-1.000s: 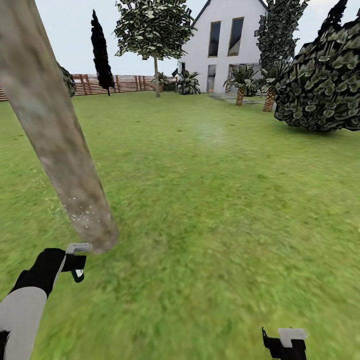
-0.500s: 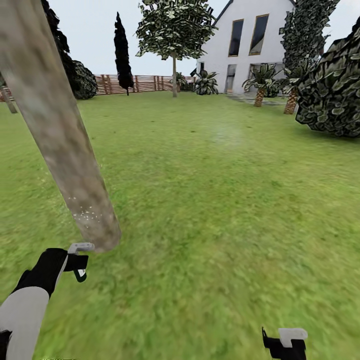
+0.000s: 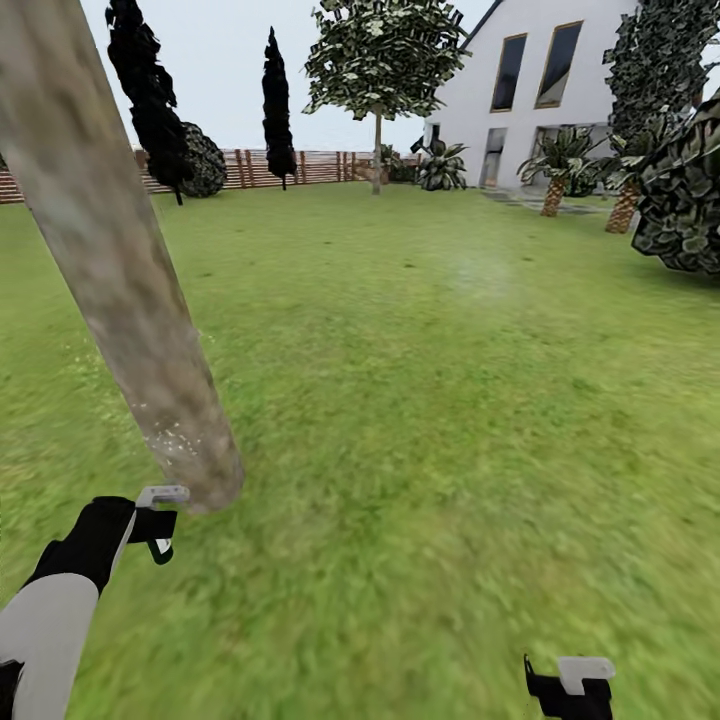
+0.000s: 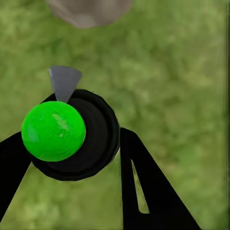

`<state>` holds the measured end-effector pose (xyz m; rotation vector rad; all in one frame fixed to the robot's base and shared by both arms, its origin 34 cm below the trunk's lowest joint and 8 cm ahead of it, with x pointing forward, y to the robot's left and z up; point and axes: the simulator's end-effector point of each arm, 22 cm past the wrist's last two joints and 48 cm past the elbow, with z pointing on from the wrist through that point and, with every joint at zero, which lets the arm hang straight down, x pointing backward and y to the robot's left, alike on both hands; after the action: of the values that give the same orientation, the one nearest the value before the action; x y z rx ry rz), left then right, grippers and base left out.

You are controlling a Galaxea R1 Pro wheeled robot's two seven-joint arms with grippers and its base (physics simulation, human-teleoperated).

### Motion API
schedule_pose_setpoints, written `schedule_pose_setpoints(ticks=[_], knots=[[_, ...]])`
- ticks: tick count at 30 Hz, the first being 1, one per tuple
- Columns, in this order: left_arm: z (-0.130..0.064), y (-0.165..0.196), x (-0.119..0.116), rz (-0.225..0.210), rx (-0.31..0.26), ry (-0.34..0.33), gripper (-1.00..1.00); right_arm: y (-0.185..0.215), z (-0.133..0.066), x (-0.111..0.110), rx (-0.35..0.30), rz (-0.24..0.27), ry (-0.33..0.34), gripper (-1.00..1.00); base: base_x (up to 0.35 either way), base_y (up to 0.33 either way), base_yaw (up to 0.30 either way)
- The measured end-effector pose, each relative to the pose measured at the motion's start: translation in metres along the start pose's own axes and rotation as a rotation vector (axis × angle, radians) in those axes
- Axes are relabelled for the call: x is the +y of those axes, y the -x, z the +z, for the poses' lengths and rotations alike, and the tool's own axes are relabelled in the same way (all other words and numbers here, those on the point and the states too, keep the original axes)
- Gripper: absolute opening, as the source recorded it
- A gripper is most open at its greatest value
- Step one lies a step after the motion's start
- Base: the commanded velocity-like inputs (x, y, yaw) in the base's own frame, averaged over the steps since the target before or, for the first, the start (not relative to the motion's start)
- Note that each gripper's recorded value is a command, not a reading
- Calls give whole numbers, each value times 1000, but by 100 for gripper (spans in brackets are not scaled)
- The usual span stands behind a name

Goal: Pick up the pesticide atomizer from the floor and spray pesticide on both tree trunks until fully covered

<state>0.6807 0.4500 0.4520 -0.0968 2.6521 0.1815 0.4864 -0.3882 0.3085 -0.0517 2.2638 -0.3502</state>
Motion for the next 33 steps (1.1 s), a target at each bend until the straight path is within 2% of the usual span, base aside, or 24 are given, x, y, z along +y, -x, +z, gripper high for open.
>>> schedule_pose_setpoints(ticks=[5,11,13,14,15,17,20,22,24,26,27,30,31,33], knots=[[0,0,0,0,-1,0,-100,0,0,0,0,0,0,100,197,-212,246],[0,1,0,-2,-3,-1,-100,0,0,0,0,0,0,100,19,-266,276],[0,2,-2,-18,-8,-18,-100,0,0,0,0,0,0,100,-30,-231,276],[-1,6,-8,-45,-20,-44,-100,0,0,0,1,-1,1,100,-97,-143,265],[-3,13,-11,-53,-34,-54,-100,0,0,1,0,-1,2,100,-40,-59,238],[-20,51,-8,-58,-114,-44,-100,0,0,-1,0,-1,0,100,-10,-14,64],[-38,82,-8,-57,-169,-39,-100,0,0,-1,0,-1,0,100,-2,-3,13],[-57,117,-9,-75,-177,-45,-100,0,0,-2,0,-1,-2,100,0,0,1],[-72,145,-15,-47,-194,-45,-100,0,0,-2,1,-1,-4,100,0,0,0],[-81,153,-15,-53,-162,-48,-100,0,0,-2,0,-2,-3,100,0,0,0],[-88,159,-8,-62,-146,-43,-100,0,0,-2,0,-2,-2,100,0,0,0],[-98,158,45,-85,-137,19,-100,0,0,-2,0,-2,-2,100,0,0,0],[-99,155,52,-86,-135,10,-100,0,0,-2,1,-2,-2,100,0,0,4],[-99,153,48,-84,-135,-25,-100,0,0,-2,1,0,-2,100,0,0,156]])
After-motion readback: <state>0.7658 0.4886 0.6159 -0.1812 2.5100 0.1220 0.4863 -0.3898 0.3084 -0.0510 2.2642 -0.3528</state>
